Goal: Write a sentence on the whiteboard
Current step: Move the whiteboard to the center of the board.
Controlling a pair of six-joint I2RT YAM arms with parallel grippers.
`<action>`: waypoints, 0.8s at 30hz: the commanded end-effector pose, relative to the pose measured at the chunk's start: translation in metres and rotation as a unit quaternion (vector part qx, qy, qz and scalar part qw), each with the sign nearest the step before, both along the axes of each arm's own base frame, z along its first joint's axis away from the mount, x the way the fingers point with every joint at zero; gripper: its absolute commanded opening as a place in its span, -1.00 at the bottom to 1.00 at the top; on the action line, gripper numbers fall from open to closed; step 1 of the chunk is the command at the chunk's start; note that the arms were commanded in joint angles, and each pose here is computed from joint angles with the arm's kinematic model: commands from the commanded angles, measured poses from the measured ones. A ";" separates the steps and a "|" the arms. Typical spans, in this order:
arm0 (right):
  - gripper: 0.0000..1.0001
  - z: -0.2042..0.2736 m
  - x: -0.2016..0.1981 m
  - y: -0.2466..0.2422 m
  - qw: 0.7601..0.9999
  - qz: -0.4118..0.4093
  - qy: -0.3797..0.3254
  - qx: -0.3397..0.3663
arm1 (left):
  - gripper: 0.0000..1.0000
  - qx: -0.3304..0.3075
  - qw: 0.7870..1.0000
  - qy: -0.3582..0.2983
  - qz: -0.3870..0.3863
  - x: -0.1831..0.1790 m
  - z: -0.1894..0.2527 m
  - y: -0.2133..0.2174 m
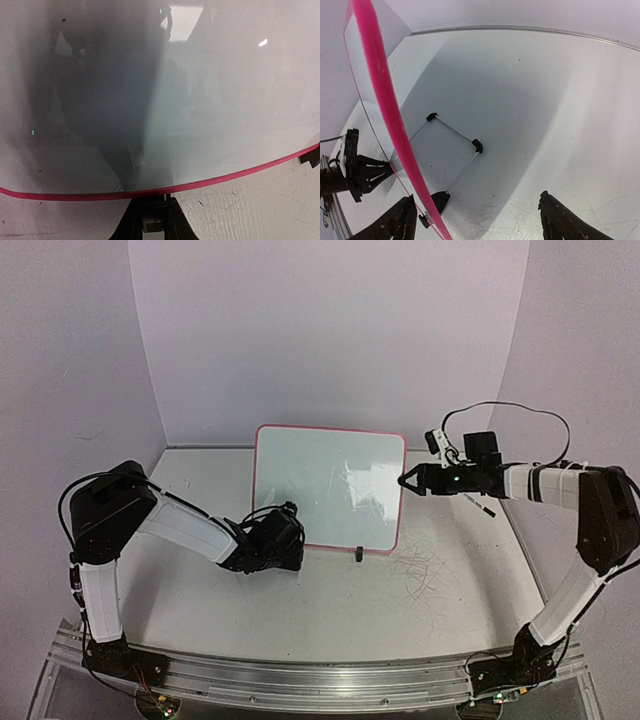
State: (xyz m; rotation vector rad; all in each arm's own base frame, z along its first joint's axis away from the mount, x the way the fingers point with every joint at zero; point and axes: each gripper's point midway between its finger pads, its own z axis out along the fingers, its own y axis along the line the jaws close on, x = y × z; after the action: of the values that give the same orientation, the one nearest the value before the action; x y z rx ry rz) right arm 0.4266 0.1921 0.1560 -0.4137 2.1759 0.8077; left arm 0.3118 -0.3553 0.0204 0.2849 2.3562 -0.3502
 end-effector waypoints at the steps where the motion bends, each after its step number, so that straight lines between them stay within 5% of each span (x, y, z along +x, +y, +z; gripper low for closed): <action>1: 0.82 0.035 0.005 -0.021 0.997 -0.058 -0.050 -0.009 | -0.99 -0.006 0.999 -0.006 -0.034 -0.015 -0.003 -0.021; 12: 0.93 0.088 -0.011 -0.073 0.974 -0.180 -0.120 -0.060 | -1.00 -0.052 0.999 0.001 0.006 -0.028 0.007 -0.043; 24: 0.96 0.114 -0.031 -0.085 0.959 -0.228 -0.155 -0.062 | -1.00 -0.053 0.991 0.027 0.120 -0.049 0.009 -0.065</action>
State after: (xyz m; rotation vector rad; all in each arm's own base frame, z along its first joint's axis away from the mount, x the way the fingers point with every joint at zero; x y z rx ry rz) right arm 0.3994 0.1164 0.2540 -0.1350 1.9695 0.3818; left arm 0.2742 -0.4004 0.0213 0.0796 2.3636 -0.3084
